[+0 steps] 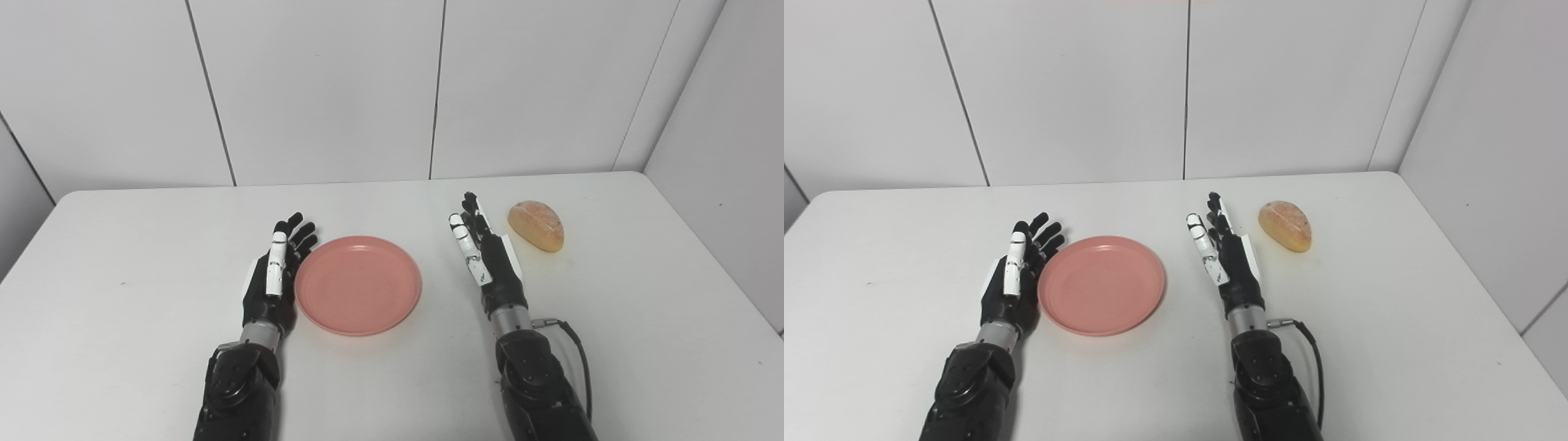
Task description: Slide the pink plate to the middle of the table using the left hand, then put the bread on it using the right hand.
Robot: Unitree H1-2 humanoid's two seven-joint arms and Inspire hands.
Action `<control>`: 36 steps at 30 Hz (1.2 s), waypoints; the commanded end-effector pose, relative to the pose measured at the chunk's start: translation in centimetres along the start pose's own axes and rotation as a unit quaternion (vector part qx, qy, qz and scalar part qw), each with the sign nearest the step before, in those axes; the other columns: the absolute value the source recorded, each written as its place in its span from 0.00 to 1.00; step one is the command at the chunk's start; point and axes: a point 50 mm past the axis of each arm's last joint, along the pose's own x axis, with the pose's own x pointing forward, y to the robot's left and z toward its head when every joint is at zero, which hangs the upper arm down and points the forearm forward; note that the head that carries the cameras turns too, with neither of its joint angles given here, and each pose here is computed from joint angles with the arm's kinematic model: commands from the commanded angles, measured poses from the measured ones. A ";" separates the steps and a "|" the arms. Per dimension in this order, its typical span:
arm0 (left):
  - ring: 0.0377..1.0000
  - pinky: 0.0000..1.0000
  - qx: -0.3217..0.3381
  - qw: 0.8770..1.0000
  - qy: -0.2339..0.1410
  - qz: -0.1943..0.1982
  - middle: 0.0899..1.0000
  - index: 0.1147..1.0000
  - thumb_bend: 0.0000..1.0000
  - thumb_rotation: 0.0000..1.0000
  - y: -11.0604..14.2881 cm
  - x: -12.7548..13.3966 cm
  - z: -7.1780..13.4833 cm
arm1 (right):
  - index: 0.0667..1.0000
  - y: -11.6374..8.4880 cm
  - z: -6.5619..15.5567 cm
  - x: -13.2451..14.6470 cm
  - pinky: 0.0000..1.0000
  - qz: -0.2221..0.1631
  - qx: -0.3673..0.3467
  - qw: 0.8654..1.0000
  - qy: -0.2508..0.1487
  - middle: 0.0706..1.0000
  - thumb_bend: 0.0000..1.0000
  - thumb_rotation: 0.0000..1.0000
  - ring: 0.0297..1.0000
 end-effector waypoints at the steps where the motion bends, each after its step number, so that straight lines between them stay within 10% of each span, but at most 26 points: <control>1: 0.91 0.99 0.004 1.000 0.012 -0.009 0.88 0.88 0.47 1.00 -0.5 -0.4 -0.9 | 0.93 -1.0 2.9 2.1 0.93 -0.027 -0.033 0.996 -0.081 0.95 0.64 0.85 0.95; 14: 0.94 0.98 0.026 1.000 -0.009 -0.013 0.92 0.92 0.44 1.00 -0.3 -0.2 -1.0 | 0.92 -7.0 3.7 4.4 0.87 -0.081 -0.153 0.979 -0.112 0.94 0.62 0.68 0.92; 36: 1.00 1.00 0.038 0.999 -0.023 -0.015 0.98 0.97 0.45 1.00 0.5 -0.5 -0.4 | 0.89 -12.2 -0.2 6.7 0.77 -0.122 -0.370 0.920 0.036 0.87 0.82 0.37 0.86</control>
